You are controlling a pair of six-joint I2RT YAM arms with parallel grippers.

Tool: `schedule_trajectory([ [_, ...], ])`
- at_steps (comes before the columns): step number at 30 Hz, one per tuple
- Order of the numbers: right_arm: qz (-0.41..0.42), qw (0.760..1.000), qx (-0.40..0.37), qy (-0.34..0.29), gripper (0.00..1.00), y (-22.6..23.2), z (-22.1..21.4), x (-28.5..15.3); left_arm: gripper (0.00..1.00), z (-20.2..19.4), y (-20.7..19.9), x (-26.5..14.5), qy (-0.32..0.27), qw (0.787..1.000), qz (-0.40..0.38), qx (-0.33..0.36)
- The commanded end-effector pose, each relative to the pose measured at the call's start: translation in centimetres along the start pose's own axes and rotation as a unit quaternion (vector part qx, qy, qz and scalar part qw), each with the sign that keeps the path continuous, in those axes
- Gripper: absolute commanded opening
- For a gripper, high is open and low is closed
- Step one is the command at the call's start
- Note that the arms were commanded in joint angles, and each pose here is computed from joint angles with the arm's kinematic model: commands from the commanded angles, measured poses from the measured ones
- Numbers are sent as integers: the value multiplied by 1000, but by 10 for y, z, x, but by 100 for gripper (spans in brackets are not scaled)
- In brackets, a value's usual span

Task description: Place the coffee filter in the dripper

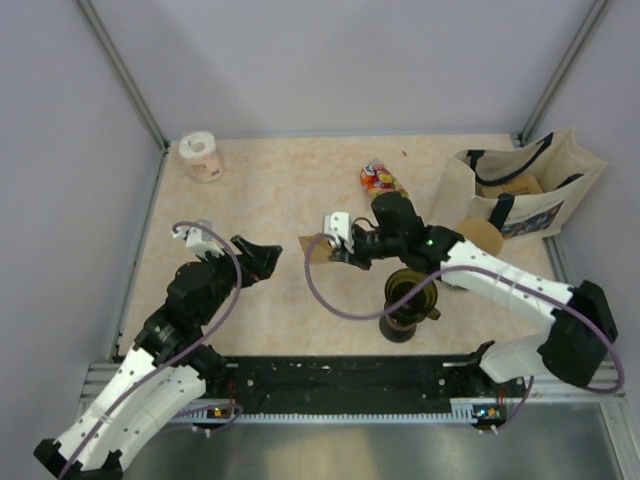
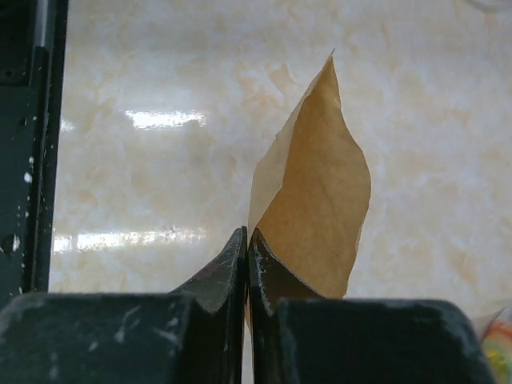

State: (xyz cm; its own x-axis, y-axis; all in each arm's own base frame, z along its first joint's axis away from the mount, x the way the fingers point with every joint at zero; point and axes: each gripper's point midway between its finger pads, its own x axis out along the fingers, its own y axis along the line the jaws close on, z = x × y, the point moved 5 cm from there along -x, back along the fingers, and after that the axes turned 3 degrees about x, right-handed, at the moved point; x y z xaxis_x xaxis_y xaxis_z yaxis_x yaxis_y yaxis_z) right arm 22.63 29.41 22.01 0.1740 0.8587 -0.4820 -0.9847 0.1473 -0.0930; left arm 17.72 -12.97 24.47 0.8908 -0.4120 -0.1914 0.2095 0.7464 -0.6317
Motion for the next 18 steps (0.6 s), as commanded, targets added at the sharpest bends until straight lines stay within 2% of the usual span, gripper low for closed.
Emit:
schedule_trajectory([
  [1,45,967,-236,-89,0,20,25,-20,99,7,15,-15,3,997,72,8],
  [5,54,948,-297,-99,0,31,32,-34,99,6,6,-13,33,998,58,16],
  [12,80,930,-358,-36,0,52,24,-23,99,18,-32,-18,51,995,-50,66],
  [15,81,921,-381,-8,0,57,24,-12,99,14,-46,-16,78,988,-105,85],
  [18,98,912,-398,7,0,62,25,-4,99,7,-54,-9,107,974,-149,132],
])
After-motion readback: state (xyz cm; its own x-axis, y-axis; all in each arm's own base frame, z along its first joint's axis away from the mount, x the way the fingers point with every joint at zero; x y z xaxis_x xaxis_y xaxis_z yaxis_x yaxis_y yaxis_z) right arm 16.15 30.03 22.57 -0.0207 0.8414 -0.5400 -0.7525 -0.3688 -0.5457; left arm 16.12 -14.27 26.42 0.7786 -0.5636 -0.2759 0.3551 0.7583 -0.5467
